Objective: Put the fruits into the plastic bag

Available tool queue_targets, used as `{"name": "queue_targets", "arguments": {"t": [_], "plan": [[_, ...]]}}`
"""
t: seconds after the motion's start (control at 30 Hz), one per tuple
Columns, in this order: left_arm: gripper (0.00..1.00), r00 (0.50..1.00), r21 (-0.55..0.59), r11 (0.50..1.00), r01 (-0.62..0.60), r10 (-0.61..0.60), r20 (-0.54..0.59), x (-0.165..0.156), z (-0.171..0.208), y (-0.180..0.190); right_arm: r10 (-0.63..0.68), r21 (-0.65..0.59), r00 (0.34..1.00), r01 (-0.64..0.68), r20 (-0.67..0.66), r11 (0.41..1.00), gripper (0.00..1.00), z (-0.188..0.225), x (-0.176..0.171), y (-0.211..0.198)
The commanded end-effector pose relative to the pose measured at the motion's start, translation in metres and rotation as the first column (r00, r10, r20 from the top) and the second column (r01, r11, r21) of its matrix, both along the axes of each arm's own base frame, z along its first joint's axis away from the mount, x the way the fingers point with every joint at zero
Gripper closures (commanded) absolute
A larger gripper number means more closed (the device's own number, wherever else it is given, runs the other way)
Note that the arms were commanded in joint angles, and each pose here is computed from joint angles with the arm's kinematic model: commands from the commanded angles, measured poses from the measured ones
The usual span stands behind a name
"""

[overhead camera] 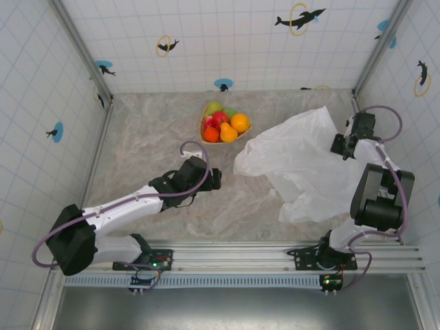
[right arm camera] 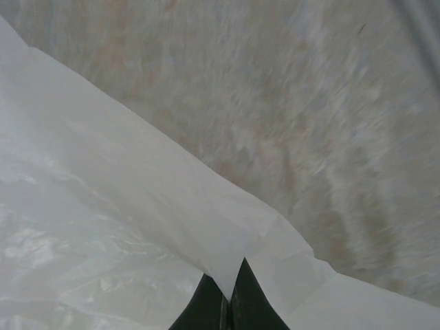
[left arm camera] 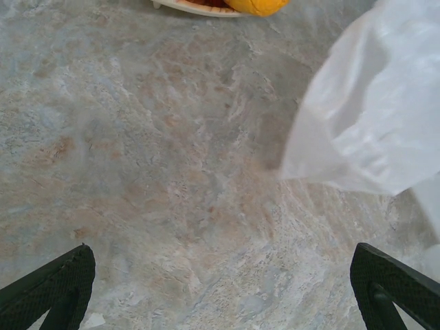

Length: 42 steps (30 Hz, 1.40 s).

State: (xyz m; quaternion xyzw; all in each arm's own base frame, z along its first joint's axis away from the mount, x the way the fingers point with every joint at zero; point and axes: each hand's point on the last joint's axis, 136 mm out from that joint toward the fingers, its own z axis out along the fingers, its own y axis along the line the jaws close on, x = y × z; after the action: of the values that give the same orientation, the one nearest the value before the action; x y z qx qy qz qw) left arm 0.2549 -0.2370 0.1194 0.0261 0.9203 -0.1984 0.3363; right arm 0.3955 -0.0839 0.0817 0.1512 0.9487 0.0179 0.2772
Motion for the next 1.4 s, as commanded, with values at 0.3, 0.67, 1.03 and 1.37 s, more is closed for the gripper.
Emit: {"name": "queue_targets", "arguments": {"t": [0.3,0.67,1.03,1.37], "plan": [[0.02,0.999,0.034,0.999,-0.022,0.021,0.037,0.002,0.004,0.011,0.101,-0.254,0.988,-0.069,0.116,0.965,0.16,0.068,-0.021,0.048],[0.02,0.997,0.045,0.998,-0.034,0.031,0.067,0.005,0.005,0.014,0.497,-0.132,0.854,-0.516,-0.154,0.846,0.13,-0.014,-0.123,0.187],[0.02,0.999,0.049,0.999,-0.019,0.017,0.050,0.003,-0.002,0.012,0.527,-0.289,0.736,-0.662,-0.425,0.692,0.34,-0.060,-0.125,0.183],[0.02,0.998,0.051,0.999,-0.018,0.015,0.066,0.006,0.002,0.010,0.547,-0.324,0.761,-0.646,-0.349,0.691,0.87,-0.032,-0.107,0.182]]}}
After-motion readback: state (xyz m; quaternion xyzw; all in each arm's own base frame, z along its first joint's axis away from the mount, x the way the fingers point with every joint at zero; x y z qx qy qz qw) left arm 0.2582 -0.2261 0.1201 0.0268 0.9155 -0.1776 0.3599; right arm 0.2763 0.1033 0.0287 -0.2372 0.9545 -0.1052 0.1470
